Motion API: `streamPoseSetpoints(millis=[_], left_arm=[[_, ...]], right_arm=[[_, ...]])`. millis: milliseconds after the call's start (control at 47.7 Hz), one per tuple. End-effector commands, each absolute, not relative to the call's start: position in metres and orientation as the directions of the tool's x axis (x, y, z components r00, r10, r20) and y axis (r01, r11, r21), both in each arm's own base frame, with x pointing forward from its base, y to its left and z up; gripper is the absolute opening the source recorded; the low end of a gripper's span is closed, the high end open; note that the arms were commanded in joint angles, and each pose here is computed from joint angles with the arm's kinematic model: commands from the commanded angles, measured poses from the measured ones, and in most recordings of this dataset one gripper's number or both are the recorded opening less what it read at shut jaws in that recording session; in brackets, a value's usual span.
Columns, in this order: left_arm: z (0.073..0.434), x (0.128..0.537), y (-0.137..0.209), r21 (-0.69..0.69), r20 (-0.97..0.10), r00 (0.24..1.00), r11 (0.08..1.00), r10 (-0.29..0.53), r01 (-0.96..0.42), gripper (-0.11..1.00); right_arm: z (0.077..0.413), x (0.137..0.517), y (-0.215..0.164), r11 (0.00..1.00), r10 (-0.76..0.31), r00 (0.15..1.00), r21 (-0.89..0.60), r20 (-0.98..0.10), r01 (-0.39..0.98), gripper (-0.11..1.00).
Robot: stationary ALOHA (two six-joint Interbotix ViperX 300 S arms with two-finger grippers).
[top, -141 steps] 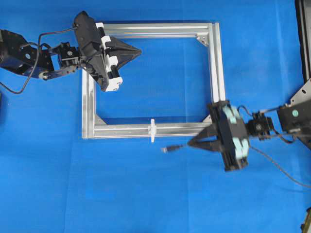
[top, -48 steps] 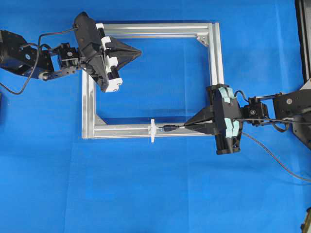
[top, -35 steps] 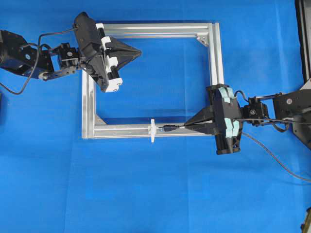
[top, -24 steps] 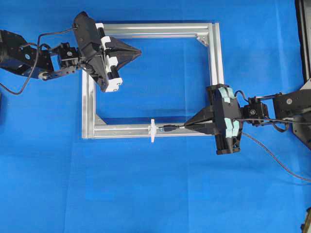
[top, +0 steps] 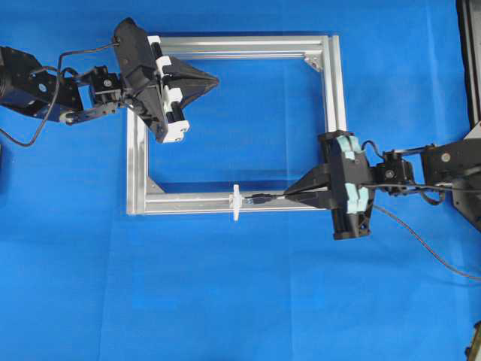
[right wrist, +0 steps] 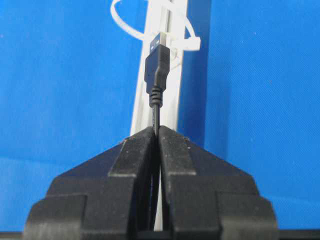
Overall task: Insert the wire through the string loop located in the center.
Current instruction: 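Push the USB plug leftward through the white zip-tie loop, then move the open left gripper to the plug emerging past the loop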
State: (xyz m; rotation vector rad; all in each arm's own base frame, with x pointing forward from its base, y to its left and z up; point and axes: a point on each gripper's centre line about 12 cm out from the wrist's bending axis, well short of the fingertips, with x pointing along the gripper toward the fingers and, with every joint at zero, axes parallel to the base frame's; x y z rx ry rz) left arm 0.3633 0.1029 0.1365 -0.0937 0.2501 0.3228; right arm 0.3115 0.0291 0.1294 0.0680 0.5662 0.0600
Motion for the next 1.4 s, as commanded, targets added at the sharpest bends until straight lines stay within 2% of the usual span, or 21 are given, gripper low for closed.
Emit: streamPoseSetpoints(millis=[0, 482, 1006, 1174, 1383], left_arm=[[0.150, 0.365, 0.102, -0.052, -0.219, 0.929, 0.947, 0.300, -0.318, 0.00], [0.151, 0.366, 0.102, -0.049, -0.215, 0.930, 0.947, 0.300, -0.317, 0.00], [0.153, 0.368, 0.099, -0.054, -0.206, 0.934, 0.950, 0.292, -0.309, 0.00], [0.151, 0.369, 0.086, -0.058, -0.213, 0.942, 0.959, 0.259, -0.277, 0.00], [0.150, 0.374, 0.050, -0.077, -0.220, 0.961, 0.979, 0.168, -0.189, 0.00]], right_arm=[[0.138, 0.324, 0.031, 0.995, 0.077, 0.864, 0.087, -0.498, -0.038, -0.03], [0.137, 0.373, 0.036, 0.995, 0.079, 0.875, 0.089, -0.478, -0.042, -0.03], [0.137, 0.377, 0.036, 0.995, 0.079, 0.876, 0.086, -0.475, -0.043, -0.03], [0.137, 0.377, 0.036, 0.995, 0.080, 0.876, 0.086, -0.475, -0.044, -0.03], [0.137, 0.376, 0.036, 0.995, 0.079, 0.875, 0.086, -0.477, -0.043, -0.03]])
